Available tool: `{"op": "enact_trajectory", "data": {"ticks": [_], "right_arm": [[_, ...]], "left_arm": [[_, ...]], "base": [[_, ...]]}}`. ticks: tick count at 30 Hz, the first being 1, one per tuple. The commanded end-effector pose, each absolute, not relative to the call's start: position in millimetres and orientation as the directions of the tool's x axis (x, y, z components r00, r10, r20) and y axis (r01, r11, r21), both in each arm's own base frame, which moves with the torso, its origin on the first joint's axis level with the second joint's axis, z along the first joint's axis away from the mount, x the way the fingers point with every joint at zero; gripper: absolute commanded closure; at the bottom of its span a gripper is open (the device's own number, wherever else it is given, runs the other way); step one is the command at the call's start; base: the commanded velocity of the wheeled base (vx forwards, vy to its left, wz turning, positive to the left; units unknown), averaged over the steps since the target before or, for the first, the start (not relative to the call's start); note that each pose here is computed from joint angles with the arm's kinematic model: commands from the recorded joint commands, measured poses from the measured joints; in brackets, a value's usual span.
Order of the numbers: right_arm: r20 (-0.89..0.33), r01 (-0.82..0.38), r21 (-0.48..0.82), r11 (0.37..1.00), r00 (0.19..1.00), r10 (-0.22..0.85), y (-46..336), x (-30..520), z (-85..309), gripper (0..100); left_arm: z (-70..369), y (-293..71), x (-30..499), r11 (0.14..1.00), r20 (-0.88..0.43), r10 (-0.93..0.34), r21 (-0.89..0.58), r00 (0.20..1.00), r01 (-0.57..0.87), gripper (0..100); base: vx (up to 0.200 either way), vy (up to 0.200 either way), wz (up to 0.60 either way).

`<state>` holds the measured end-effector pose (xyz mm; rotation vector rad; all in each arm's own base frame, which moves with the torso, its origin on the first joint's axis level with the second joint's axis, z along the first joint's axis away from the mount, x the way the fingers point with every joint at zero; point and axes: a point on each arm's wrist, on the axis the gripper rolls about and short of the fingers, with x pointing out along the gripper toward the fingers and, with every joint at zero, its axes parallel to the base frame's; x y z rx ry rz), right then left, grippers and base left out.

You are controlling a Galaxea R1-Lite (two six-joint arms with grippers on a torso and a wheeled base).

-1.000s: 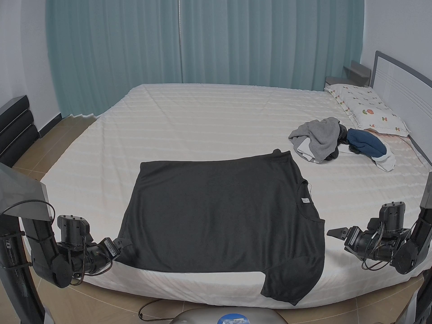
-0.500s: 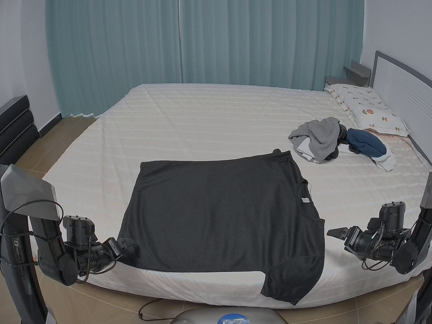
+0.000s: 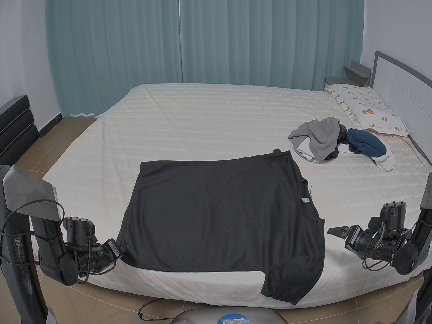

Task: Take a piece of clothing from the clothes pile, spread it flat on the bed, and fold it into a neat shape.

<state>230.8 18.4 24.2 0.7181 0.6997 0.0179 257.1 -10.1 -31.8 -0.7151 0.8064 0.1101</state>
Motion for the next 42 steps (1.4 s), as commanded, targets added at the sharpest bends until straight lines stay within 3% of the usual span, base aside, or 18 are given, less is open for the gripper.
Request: {"op": "enact_trajectory", "data": {"ticks": [1,19,35,36,42], "right_arm": [[-0.6,0.228,0.603,0.764,0.761,0.247,19,231,19,0],[-0.671,0.245,0.573,0.782,0.688,0.276,30,235,-6,0],[-0.665,0.236,0.572,0.786,0.694,0.276,38,271,-30,0],[-0.66,0.23,0.574,0.786,0.699,0.277,39,275,-31,100],[-0.635,0.212,0.582,0.785,0.721,0.276,42,293,-33,100]], "left_arm": [[-29,-8,250,0.76,-0.702,-0.161,-0.537,0.693,-0.367,100],[-18,1,243,0.747,-0.686,-0.14,-0.546,0.714,-0.378,100],[-16,1,242,0.73,-0.683,-0.147,-0.563,0.716,-0.387,100],[-16,1,242,0.73,-0.683,-0.147,-0.563,0.716,-0.387,100],[-17,1,242,0.731,-0.685,-0.146,-0.561,0.714,-0.389,100]], "base": [[0.0,0.0,0.0],[0.0,0.0,0.0],[0.0,0.0,0.0],[0.0,0.0,0.0],[0.0,0.0,0.0]]}}
